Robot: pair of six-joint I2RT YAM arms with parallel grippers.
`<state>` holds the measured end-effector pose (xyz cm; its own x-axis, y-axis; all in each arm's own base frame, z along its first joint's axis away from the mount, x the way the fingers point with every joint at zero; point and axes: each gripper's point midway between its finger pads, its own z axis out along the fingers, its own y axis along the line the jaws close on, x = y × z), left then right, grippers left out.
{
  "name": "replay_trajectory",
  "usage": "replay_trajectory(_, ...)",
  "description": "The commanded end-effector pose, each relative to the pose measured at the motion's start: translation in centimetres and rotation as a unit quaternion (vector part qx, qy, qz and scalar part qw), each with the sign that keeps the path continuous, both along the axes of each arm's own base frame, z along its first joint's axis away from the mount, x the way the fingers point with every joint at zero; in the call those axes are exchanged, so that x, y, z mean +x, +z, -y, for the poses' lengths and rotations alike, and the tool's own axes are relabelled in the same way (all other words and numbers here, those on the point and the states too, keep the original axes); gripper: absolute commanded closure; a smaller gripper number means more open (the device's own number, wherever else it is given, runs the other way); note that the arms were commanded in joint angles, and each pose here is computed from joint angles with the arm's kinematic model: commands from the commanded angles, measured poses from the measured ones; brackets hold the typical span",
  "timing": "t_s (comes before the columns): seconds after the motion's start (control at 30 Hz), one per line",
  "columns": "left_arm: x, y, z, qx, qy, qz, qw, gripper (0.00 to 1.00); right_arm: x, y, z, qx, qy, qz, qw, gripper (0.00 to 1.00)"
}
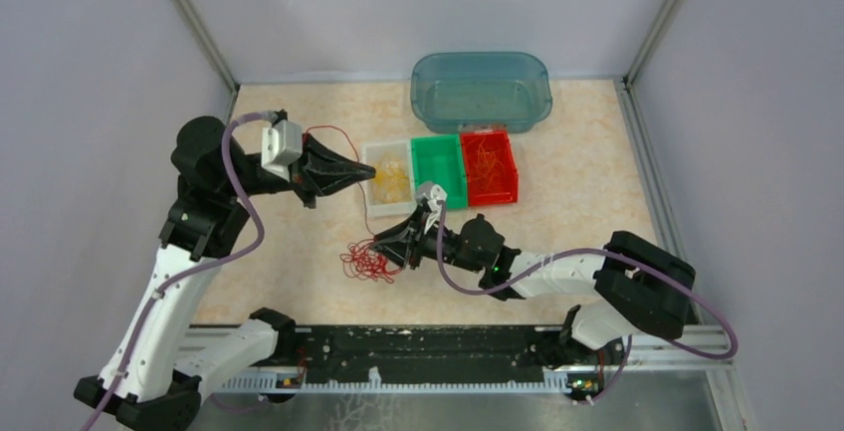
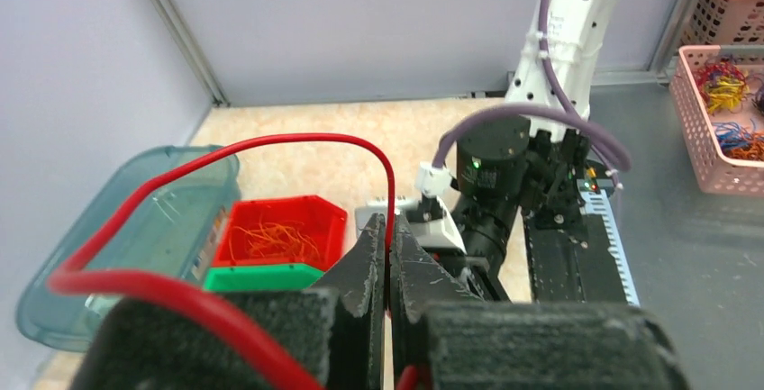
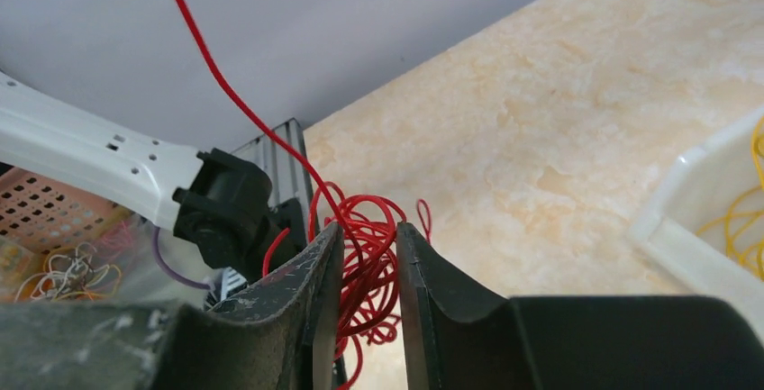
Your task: Untangle the cables
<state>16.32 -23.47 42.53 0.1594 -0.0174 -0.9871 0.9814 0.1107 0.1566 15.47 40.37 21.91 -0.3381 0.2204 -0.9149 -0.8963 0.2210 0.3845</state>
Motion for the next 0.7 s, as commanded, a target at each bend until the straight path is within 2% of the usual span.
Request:
replay_trajectory(0.0, -0.4, 3.8, -0.2, -0.028, 0.006, 0.039, 0.999, 1.00, -0.1, 0.1, 0.3, 0.015, -0.010, 0.003, 1.000, 0.71)
replay_trajectory(0.33, -0.7, 9.3, -0.7, -0.065, 0.027, 0.107, 0.992, 1.00, 0.5, -4.8, 0.9, -0.043, -0.037, -0.016, 0.998, 0.66)
replay_trajectory(0.67, -1.6, 16.6, -1.8, -0.110, 0.051, 0.215, 0.969, 1.00, 0.4, -9.8, 2.2, -0.093, -0.060, -0.044, 0.993, 0.65)
